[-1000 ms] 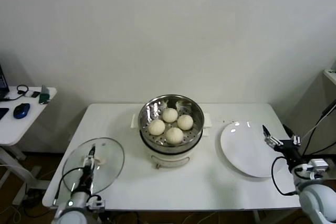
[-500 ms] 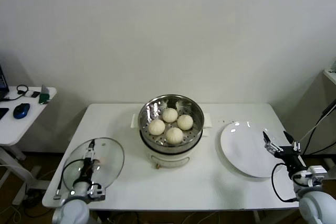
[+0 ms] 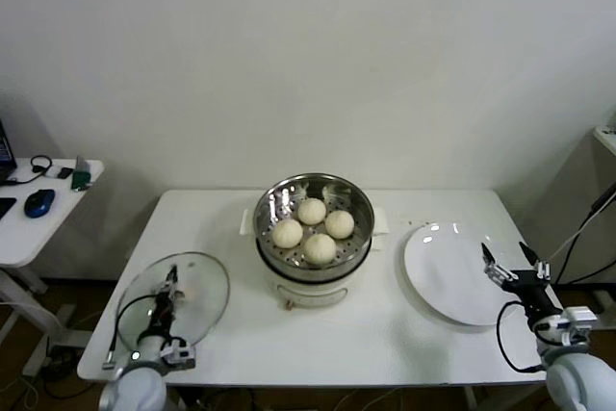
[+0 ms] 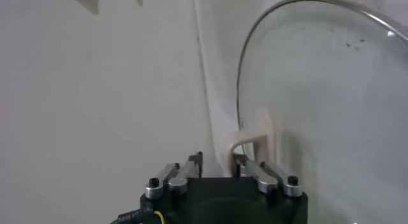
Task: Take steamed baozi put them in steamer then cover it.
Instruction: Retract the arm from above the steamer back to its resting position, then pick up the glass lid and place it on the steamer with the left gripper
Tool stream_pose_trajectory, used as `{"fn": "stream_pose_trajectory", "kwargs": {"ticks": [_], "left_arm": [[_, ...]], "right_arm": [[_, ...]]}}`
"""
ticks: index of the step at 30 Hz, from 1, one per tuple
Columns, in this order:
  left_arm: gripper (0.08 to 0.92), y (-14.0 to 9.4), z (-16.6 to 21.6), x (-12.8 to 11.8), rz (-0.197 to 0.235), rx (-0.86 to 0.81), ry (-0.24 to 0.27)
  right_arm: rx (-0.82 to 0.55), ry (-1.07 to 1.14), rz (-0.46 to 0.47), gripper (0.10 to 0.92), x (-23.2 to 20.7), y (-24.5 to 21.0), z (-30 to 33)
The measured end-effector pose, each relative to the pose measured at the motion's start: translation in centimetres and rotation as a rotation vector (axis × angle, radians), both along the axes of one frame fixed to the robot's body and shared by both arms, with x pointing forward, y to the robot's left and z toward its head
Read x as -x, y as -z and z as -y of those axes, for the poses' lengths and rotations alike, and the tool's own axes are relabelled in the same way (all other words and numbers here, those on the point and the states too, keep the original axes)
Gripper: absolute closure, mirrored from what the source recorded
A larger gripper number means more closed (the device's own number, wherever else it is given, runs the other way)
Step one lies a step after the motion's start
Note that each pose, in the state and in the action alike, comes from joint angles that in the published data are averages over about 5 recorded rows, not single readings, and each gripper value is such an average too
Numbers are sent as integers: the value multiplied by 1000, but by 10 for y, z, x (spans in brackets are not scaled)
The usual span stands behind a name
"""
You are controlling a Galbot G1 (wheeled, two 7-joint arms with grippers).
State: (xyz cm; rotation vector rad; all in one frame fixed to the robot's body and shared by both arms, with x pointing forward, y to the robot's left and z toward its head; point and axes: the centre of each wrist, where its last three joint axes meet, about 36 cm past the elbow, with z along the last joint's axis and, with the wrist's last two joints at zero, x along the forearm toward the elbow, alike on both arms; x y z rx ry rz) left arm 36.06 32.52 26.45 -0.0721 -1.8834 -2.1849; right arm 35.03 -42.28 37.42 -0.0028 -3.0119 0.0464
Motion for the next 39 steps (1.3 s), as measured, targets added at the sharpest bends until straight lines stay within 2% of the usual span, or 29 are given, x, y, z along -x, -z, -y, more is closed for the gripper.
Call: {"fn": "stream_pose_trajectory", "kwargs": {"ticks": [5, 8, 16, 24, 31, 39], "left_arm": [[802, -3, 2, 2, 16, 12, 1], [842, -6, 3, 4, 29, 18, -1], [845, -22, 8, 11, 81, 29, -2], [845, -49, 17, 23, 163, 45, -4], [845, -83, 31, 32, 249, 34, -18], [845, -130, 47, 31, 358, 26, -43]], "right_arm": [[6, 0, 7, 200, -1, 1, -1], [9, 0, 10, 200, -1, 1, -1], [21, 8, 18, 200, -1, 0, 4], [36, 10, 27, 200, -4, -3, 8], [58, 7, 29, 200, -9, -3, 11], [84, -5, 24, 200, -18, -3, 12]]}}
